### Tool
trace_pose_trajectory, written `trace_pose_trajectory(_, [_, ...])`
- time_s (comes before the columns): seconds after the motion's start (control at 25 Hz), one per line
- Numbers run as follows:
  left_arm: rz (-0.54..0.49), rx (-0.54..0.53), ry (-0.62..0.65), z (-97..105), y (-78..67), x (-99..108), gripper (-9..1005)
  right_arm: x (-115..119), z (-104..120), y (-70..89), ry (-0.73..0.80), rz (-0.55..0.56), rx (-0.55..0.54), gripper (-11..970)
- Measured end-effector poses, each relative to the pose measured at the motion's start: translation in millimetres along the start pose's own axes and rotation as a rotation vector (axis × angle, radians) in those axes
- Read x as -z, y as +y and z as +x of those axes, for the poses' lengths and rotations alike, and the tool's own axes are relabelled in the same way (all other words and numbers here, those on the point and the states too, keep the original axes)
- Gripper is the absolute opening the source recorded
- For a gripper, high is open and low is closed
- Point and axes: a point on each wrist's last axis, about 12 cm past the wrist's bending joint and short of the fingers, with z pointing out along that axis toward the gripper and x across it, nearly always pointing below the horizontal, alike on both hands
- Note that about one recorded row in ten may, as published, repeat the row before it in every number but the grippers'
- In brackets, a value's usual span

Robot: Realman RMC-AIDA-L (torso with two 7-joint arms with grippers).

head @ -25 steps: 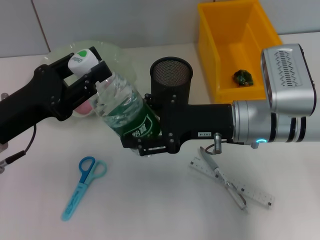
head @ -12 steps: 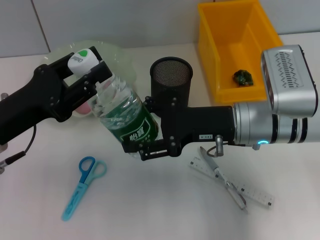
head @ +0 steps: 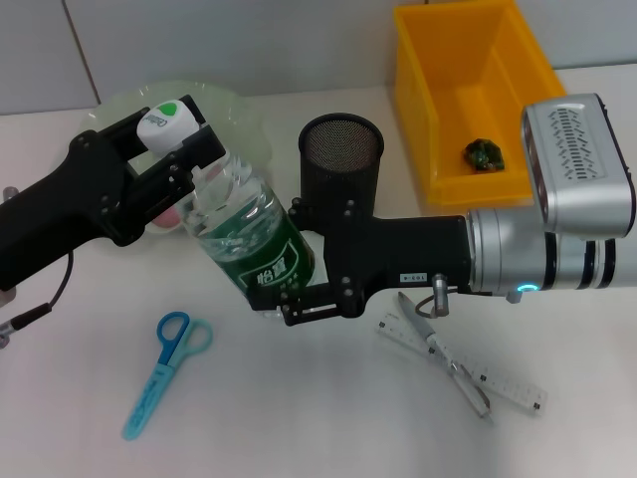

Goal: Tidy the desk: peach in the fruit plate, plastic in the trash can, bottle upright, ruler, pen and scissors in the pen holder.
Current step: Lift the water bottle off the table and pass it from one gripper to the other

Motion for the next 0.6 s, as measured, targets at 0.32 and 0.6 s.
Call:
trace_pose_trajectory(0.32, [0.001,0.002,-0.002,-0.1,-0.6,1.1,443,5.8,-2.0,0.9,-0.008,0.008,-0.002,830])
trace_pose_trajectory(0.6, [0.005,0.003,-0.003,-0.3,-1.0,1.3,444,8.4,-3.2,0.7,0.0,0.006,-0.017,830])
